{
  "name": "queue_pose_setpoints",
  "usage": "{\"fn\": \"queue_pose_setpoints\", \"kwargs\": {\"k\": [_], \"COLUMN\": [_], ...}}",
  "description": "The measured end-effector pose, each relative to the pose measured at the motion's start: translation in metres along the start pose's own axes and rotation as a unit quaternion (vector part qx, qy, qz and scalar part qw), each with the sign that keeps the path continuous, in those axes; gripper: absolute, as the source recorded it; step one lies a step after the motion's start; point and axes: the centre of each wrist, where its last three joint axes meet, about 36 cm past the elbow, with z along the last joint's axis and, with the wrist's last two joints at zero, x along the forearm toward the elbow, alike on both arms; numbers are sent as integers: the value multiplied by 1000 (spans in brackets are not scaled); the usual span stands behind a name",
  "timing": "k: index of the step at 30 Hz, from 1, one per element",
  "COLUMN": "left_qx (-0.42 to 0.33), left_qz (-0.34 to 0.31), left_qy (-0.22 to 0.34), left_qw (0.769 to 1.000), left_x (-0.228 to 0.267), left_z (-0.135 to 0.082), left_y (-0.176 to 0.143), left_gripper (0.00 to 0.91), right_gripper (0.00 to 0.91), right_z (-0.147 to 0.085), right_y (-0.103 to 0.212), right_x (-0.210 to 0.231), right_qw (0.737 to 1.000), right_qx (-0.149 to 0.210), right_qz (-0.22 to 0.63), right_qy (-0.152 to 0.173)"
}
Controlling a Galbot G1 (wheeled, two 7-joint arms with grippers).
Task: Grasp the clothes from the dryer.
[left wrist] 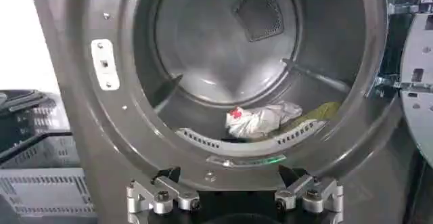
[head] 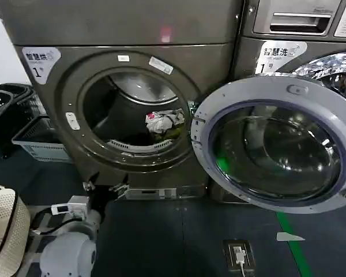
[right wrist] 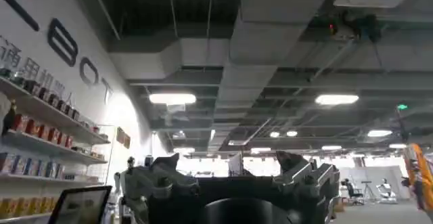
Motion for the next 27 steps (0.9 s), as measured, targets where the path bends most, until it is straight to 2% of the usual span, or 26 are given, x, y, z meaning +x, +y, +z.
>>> {"fn": "queue_pose_setpoints", "kwargs": {"k": [27], "left_qx": [0], "left_qz": [0], "left_qy": [3], "left_qw": [1000], "left_x": [0], "left_z": [2], "left_y": [-1], "left_gripper": [907], "right_gripper": [907], "right_z": [6], "right_y": [-2], "right_x": [2], "right_qw": [1000], "right_qx": [0], "right_qz": [2], "right_qy": [6]}}
